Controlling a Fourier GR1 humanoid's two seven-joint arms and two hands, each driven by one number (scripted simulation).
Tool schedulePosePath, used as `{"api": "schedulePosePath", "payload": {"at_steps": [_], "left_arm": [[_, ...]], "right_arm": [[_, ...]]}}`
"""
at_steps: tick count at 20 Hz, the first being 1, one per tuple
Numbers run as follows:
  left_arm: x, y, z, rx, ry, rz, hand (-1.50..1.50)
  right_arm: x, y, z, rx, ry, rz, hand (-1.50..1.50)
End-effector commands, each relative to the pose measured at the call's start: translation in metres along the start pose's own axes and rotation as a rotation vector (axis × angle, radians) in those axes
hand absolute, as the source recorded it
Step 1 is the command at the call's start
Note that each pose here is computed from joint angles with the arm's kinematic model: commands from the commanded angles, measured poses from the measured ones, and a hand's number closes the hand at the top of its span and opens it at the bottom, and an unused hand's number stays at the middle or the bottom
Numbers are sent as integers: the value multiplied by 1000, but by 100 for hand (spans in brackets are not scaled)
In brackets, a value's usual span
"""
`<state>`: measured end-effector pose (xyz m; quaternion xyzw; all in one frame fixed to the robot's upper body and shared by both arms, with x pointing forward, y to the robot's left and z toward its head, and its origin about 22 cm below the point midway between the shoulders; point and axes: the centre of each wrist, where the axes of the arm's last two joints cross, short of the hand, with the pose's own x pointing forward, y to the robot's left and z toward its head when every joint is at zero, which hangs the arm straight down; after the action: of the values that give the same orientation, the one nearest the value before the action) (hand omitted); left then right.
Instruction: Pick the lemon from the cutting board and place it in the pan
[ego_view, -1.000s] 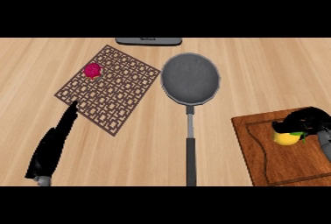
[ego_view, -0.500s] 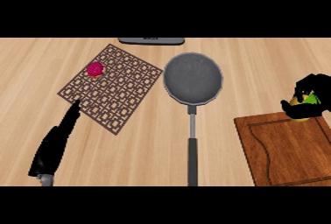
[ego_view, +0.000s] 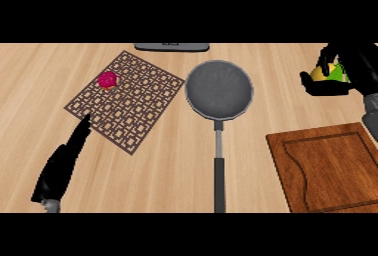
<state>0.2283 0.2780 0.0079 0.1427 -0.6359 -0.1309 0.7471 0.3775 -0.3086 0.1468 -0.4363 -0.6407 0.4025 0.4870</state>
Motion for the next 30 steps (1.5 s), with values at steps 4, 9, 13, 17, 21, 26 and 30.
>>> {"api": "schedulePosePath", "payload": {"at_steps": [4, 9, 13, 17, 21, 26, 30], "left_arm": [[5, 6, 7, -9, -15, 1, 0], [8, 3, 0, -5, -19, 10, 0], [11, 1, -8, -8, -7, 3, 0], [18, 8, -7, -10, -34, -5, 0], [23, -10, -13, -32, -43, -13, 0], [15, 2, -14, -4, -47, -12, 0], [19, -11, -10, -59, -54, 8, 0]], "right_arm": [[60, 18, -50, 32, -100, -157, 150], [116, 50, -73, 92, -93, -236, 150], [134, 65, -86, 152, -99, -314, 150], [161, 107, -81, 207, -67, -273, 150], [157, 127, -76, 278, -78, -172, 150], [167, 162, -57, 492, -16, -313, 150], [165, 167, -56, 560, 145, -517, -150]]}}
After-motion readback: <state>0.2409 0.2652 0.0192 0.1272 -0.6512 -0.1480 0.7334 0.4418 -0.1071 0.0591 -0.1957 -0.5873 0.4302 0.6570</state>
